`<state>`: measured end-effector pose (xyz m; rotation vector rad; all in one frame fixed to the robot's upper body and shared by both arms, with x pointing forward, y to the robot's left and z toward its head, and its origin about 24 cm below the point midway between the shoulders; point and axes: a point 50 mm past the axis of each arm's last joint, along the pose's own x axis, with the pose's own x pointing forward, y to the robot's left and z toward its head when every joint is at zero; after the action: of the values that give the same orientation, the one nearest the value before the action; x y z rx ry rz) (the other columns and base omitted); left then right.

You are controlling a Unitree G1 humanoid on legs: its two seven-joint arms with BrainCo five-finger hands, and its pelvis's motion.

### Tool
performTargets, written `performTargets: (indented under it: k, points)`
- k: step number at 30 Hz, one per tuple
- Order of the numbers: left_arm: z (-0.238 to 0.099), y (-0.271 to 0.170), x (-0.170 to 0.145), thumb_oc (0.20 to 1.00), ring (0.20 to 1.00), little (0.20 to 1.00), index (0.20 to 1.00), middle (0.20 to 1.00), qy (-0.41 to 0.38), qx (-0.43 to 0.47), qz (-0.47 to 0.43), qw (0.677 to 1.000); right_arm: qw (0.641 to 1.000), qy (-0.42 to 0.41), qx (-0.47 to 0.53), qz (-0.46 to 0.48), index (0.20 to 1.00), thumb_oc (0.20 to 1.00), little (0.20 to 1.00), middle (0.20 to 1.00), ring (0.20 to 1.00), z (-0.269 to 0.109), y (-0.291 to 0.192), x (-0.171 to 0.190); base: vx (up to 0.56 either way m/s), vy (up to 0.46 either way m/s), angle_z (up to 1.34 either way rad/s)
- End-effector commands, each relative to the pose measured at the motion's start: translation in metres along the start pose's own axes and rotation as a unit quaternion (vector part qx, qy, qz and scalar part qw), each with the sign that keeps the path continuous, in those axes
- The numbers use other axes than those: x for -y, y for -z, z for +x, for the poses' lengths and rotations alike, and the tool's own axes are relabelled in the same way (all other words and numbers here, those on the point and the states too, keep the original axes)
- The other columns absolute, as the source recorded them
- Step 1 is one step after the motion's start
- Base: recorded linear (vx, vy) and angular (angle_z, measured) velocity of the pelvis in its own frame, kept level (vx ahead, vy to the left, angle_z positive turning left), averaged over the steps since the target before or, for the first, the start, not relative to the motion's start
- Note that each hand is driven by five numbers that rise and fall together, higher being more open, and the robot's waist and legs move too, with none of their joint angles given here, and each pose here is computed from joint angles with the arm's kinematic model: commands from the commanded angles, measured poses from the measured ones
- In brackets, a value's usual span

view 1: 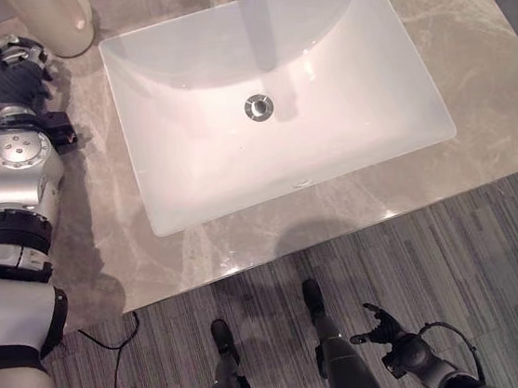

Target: Put brush and paste in cup on sink, flatten towel.

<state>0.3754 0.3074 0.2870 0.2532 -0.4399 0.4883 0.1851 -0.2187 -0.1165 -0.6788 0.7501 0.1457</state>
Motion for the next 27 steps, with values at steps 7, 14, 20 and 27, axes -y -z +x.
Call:
performTargets:
  k: [7,14,20,27]
  points:
    - [0.021,-0.032,-0.03,0.2,0.2,0.2,0.2,0.2,-0.064,0.022,0.066,0.996,1.0,0.009,0.012,0.004,1.0,1.0,1.0,1.0,1.0,-0.002,0.002,0.012,0.0,0.0,0.0]
    - [0.027,-0.047,-0.02,0.2,0.2,0.2,0.2,0.2,-0.049,0.038,0.104,0.993,1.0,-0.005,0.02,0.007,1.0,1.0,1.0,1.0,1.0,-0.008,0.007,0.008,0.0,0.015,0.0]
    - [0.025,-0.053,-0.005,0.2,0.2,0.2,0.2,0.2,-0.02,0.07,0.157,0.985,0.999,-0.018,0.034,0.004,1.0,1.0,1.0,1.0,1.0,-0.013,0.009,0.005,0.01,0.008,-0.05]
    - [0.02,-0.047,0.018,0.2,0.2,0.2,0.2,0.2,0.015,0.078,0.148,0.986,0.999,-0.017,0.031,-0.004,1.0,1.0,1.0,1.0,1.0,-0.016,0.015,0.006,0.0,-0.001,-0.01]
